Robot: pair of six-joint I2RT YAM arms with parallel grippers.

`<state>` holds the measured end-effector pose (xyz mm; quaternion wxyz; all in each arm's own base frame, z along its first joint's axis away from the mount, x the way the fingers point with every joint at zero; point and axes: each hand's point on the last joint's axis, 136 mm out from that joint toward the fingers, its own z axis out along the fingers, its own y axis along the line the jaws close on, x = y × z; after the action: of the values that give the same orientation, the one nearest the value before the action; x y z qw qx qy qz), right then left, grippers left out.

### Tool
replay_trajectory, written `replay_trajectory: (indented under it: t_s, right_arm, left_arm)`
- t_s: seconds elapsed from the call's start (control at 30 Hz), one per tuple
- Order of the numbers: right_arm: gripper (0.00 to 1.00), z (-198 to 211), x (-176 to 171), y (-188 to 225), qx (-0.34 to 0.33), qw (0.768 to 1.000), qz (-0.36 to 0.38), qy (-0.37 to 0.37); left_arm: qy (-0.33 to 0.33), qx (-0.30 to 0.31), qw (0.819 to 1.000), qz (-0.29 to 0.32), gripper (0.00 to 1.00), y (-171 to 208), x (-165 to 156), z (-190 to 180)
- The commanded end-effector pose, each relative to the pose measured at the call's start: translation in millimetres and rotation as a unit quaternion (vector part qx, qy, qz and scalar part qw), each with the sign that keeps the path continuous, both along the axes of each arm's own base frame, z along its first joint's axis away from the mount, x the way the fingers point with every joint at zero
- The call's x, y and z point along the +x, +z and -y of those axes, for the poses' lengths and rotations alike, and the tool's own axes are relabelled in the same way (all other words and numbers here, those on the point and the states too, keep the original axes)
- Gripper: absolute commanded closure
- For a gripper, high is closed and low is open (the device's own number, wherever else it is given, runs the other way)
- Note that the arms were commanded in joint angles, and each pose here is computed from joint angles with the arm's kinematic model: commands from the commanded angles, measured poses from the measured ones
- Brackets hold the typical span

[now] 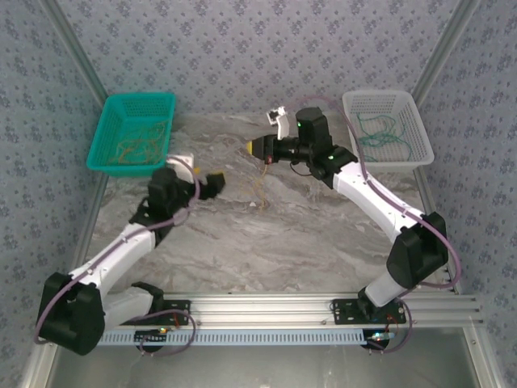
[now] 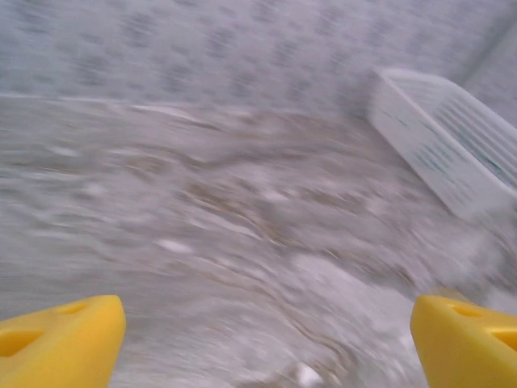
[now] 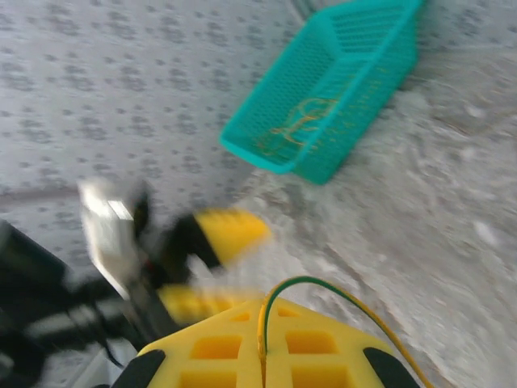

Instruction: Untangle the cables

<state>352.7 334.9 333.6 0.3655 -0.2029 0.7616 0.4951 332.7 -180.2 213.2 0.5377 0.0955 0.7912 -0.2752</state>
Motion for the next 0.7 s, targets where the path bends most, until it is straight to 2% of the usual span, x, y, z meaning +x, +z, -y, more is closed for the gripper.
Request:
replay_trajectory:
  t_s: [0.0,0.07,0.13,0.2,0.27,0.37,0.43,0.53,0.67]
  right_arm:
    - [1.00,-21.6,-13.3,59.5,0.100,0.992,0.019,0.075]
    - [1.00,-37.0,-17.6,78.1,0.125,0.987,0.017,0.101]
    - [1.00,-58.9,-27.1,91.2,0.120,0.984,0.021,0.132]
    - [1.00,-73.0,-36.4,99.0,0.101,0.984,0.033,0.145]
    - [1.00,-76.2,-30.6,97.5,0.079,0.989,0.042,0.114]
    - [1.00,-68.6,-5.2,62.7,0.028,0.998,0.017,0.053]
    - [1.00,-55.9,14.2,22.7,-0.024,1.000,-0.004,-0.001]
    - [1.00,-35.2,28.9,-30.6,-0.076,0.995,-0.043,-0.052]
    - [1.00,-3.8,37.4,-67.9,-0.104,0.985,-0.081,-0.108]
  left_arm:
    - [0.002,-0.032,0.994,0.105,0.09,43.3,-5.8,6.5]
    - [0.058,-0.014,0.992,0.112,0.09,41.2,-3.2,-15.1]
    - [0.132,-0.007,0.983,0.127,0.08,46.1,-3.6,-45.5]
    - [0.136,-0.003,0.980,0.146,0.05,54.0,-7.2,-54.7]
    - [0.145,0.009,0.980,0.139,0.05,58.8,-7.3,-62.5]
    - [0.150,0.016,0.979,0.140,0.06,60.6,-10.8,-70.0]
    - [0.151,0.019,0.980,0.130,0.07,56.1,-12.7,-74.3]
    - [0.146,0.021,0.983,0.109,0.10,44.8,-13.4,-77.6]
    - [0.138,0.020,0.985,0.098,0.18,39.1,-15.9,-76.0]
